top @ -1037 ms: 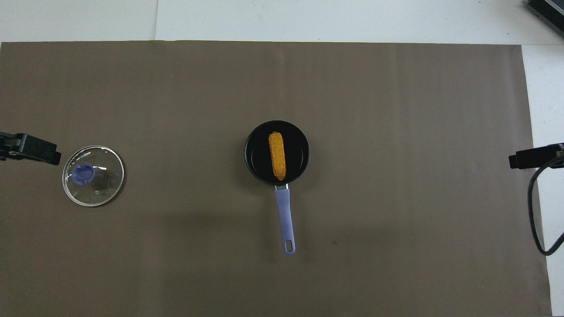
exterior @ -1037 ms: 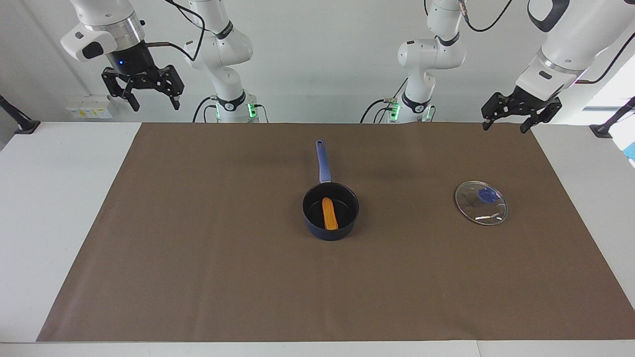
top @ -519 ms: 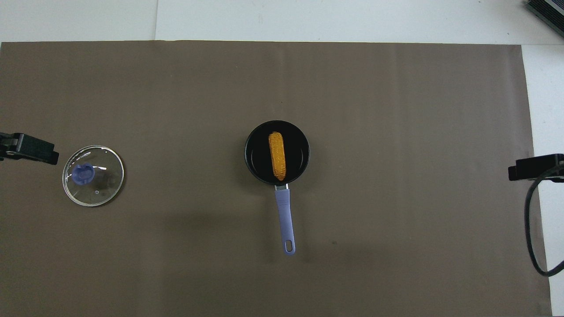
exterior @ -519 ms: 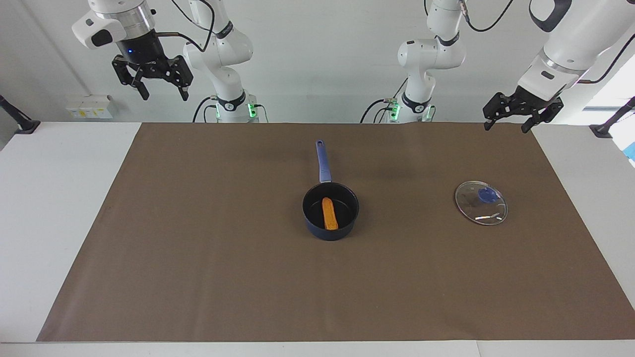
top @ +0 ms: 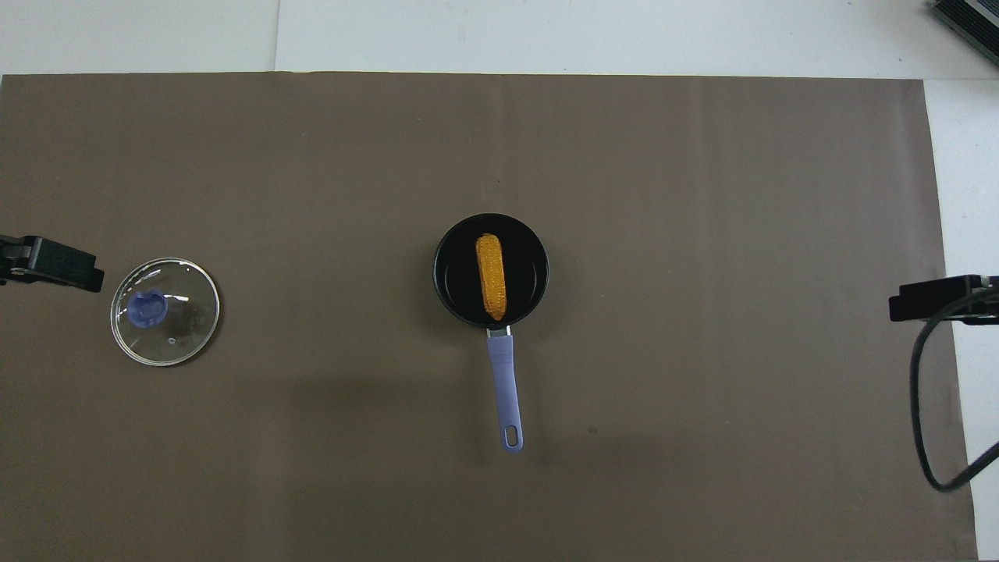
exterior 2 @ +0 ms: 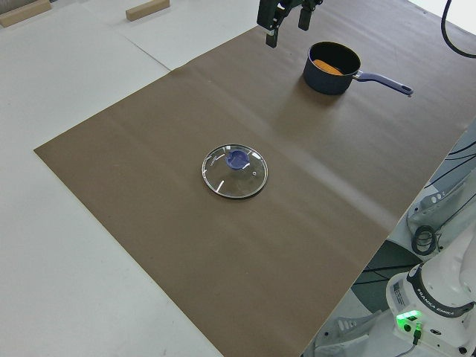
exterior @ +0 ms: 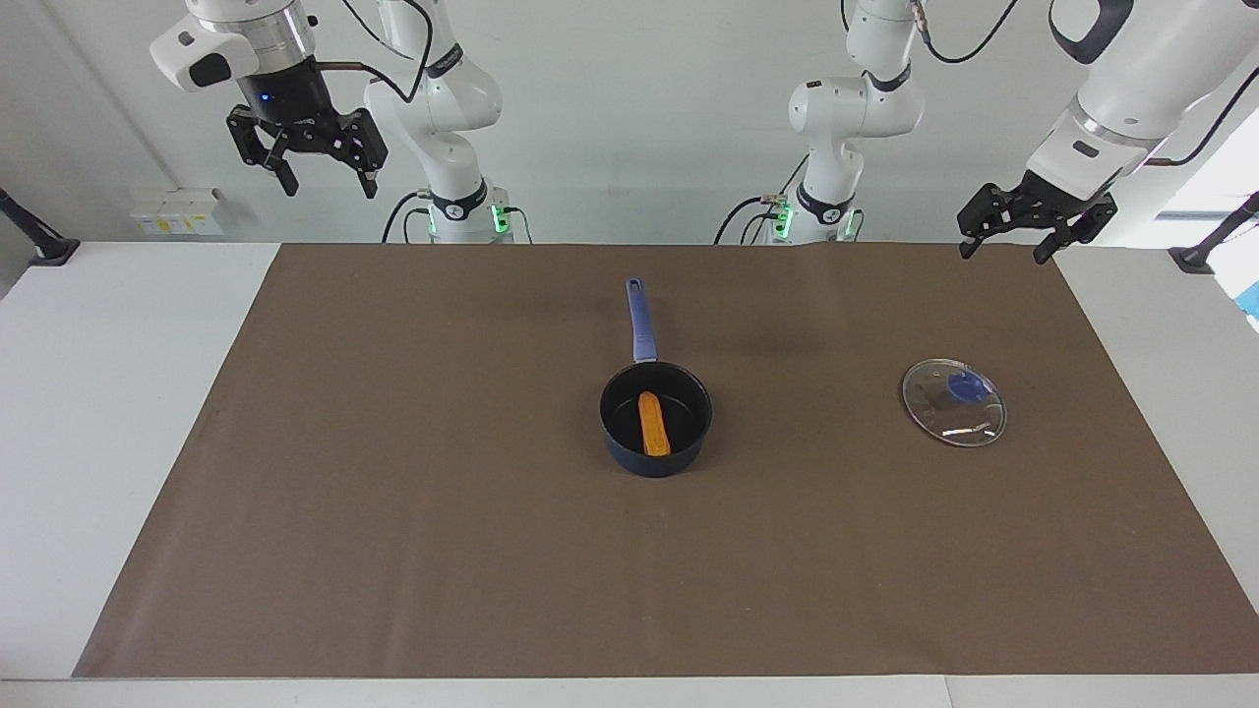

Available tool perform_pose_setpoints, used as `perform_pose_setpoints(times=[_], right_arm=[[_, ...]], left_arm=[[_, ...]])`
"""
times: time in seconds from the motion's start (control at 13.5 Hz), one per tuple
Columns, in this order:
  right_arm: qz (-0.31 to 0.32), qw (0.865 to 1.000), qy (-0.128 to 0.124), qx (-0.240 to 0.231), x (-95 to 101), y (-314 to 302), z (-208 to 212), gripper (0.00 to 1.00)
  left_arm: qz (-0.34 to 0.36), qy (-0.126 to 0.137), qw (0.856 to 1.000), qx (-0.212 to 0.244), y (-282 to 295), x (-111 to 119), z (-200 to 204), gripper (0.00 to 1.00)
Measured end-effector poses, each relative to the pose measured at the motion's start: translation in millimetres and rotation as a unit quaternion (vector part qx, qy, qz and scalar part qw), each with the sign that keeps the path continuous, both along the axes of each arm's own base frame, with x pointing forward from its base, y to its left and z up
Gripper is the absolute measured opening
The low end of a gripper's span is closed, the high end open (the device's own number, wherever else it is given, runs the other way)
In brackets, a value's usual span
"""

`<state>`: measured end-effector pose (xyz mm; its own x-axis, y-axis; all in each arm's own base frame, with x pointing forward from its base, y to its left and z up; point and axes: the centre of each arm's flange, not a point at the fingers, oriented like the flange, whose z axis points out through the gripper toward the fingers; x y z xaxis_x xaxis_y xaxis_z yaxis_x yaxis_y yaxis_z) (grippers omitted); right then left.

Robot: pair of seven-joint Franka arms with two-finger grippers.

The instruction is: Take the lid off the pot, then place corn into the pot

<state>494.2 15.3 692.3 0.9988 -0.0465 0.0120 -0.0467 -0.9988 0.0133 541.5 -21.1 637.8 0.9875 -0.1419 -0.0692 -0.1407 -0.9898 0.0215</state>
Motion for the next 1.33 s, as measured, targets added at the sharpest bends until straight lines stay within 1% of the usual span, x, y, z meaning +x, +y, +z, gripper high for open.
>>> perform_pose_setpoints(times=[0.37, 0.81, 1.33], right_arm=[[-0.001, 1.0, 0.007, 0.0, -1.0, -1.4, -2.4, 1.0], [-0.03, 0.999, 0.01, 0.004, -0.8, -31.1, -5.4, 1.0], [-0.032, 0.999, 0.012, 0.004, -1.3, -33.7, -7.0, 1.0]], left_arm=[[0.0, 0.0, 1.0, 0.0, 0.0, 0.0, 0.0, 1.0], [0.0, 0.0, 1.0, 0.0, 0.0, 0.0, 0.0, 1.0], [0.0, 0.0, 1.0, 0.0, 0.0, 0.0, 0.0, 1.0]])
